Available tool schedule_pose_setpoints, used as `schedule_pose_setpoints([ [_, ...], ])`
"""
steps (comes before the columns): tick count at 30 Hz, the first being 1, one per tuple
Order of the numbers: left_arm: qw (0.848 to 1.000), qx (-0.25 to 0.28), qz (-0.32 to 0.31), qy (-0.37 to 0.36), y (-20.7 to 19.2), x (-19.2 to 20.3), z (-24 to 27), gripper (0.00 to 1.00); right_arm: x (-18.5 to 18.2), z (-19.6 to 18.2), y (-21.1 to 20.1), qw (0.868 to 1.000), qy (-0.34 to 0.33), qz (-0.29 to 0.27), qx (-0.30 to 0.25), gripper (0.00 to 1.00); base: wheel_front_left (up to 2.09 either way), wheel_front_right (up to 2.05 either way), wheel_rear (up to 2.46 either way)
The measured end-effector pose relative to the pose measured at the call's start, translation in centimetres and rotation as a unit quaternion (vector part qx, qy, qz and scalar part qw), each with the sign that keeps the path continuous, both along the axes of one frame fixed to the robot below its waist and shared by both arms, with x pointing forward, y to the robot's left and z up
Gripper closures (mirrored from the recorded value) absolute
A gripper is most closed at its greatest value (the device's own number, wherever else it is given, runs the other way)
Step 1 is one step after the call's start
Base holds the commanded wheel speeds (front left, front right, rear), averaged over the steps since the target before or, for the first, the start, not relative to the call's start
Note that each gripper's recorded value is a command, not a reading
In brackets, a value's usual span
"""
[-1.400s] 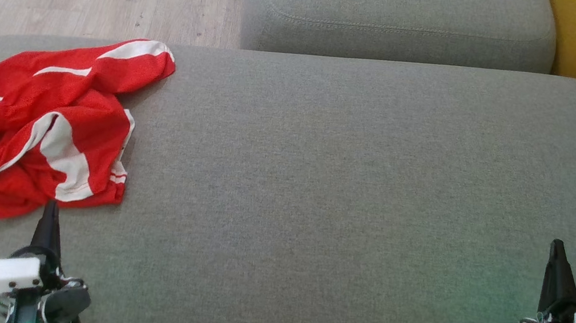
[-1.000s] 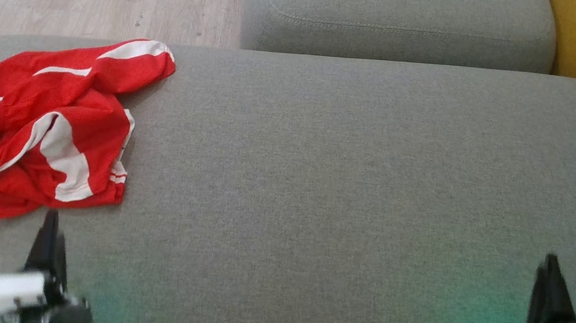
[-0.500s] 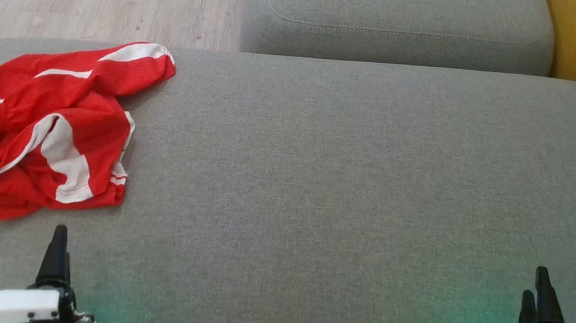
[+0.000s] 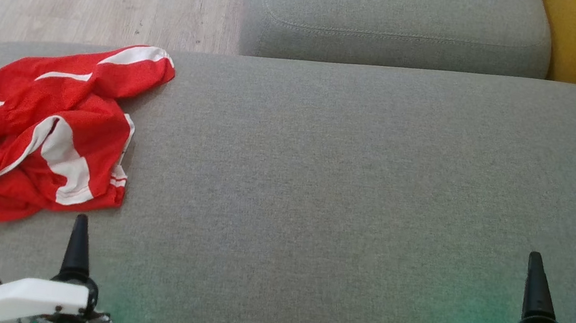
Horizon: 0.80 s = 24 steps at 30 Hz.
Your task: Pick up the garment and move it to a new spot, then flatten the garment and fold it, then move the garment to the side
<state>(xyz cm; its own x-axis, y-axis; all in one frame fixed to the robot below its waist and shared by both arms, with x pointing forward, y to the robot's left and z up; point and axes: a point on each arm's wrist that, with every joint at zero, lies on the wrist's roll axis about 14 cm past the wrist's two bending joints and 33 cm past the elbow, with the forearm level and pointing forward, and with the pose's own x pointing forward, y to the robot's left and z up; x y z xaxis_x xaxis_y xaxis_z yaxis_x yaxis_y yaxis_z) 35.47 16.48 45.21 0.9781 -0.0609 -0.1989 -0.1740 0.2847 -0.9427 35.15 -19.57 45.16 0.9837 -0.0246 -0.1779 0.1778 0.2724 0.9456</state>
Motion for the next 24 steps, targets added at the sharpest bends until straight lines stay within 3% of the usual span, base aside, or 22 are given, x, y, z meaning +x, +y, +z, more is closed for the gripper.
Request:
schedule_pose_setpoints([
  [12,0.996,0.085,-0.024,-0.013,-1.2,0.1,0.8,0.00,0.4,1.5,0.7,0.995,-0.024,0.020,-0.093,0.00,0.00,0.00,0.00],
  [24,0.986,0.158,-0.038,-0.028,-2.0,0.1,1.5,0.00,0.5,2.6,1.8,0.982,-0.044,0.044,-0.177,0.00,0.00,0.00,0.00],
])
